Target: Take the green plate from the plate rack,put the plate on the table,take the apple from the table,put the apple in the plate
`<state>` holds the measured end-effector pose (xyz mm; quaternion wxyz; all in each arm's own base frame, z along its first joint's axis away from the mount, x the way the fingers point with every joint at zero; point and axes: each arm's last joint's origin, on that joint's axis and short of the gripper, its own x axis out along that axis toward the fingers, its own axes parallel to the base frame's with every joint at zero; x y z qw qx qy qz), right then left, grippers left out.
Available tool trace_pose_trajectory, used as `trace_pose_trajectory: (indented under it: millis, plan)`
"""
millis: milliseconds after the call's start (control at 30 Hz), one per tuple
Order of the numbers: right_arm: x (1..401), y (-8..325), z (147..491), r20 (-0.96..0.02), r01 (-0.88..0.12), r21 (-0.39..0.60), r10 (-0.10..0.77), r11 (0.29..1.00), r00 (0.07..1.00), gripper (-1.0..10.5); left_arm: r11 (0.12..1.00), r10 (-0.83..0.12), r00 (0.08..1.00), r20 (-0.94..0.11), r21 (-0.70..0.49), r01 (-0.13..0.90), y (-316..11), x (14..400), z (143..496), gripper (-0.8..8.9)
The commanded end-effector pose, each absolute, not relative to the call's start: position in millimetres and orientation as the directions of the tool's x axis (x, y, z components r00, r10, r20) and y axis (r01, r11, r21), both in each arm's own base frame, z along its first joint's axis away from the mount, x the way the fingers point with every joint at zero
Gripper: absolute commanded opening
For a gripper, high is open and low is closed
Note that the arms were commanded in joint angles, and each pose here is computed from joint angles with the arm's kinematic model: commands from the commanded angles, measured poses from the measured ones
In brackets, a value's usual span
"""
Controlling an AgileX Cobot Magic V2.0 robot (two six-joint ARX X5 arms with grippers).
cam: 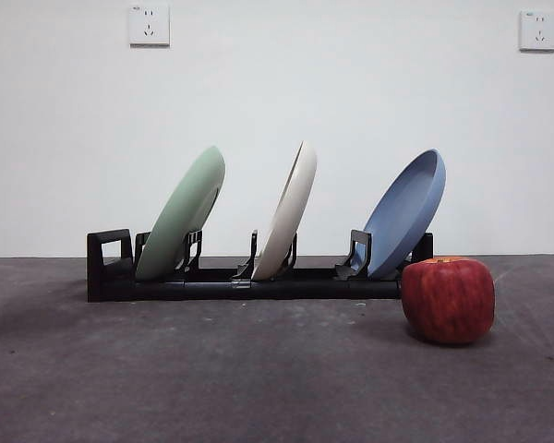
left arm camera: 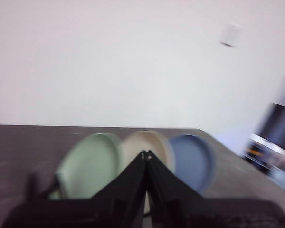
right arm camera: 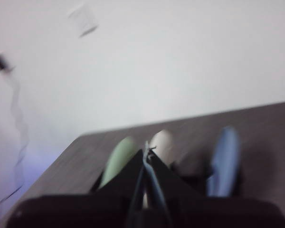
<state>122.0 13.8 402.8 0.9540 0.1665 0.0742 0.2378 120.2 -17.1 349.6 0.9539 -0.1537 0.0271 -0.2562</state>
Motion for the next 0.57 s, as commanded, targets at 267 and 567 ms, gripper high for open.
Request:
trace_pose_trajectory:
  millis: [267, 567]
  plan:
    - [186.3, 40.6, 439.1, -0.446, -0.521, 0.374, 0.641, 0.767, 0.624, 0.0, 0.738, -0.666, 0.702, -0.251, -0.359, 0.572, -27.8, 176.2, 423.8, -0.05]
    - [228.8, 71.8, 430.7, -0.656, -0.461, 0.254, 0.501, 0.850, 0.564, 2.5, 0.756, -0.650, 0.574, -0.498, -0.344, 0.557, -46.2, 231.1, 431.1, 1.10]
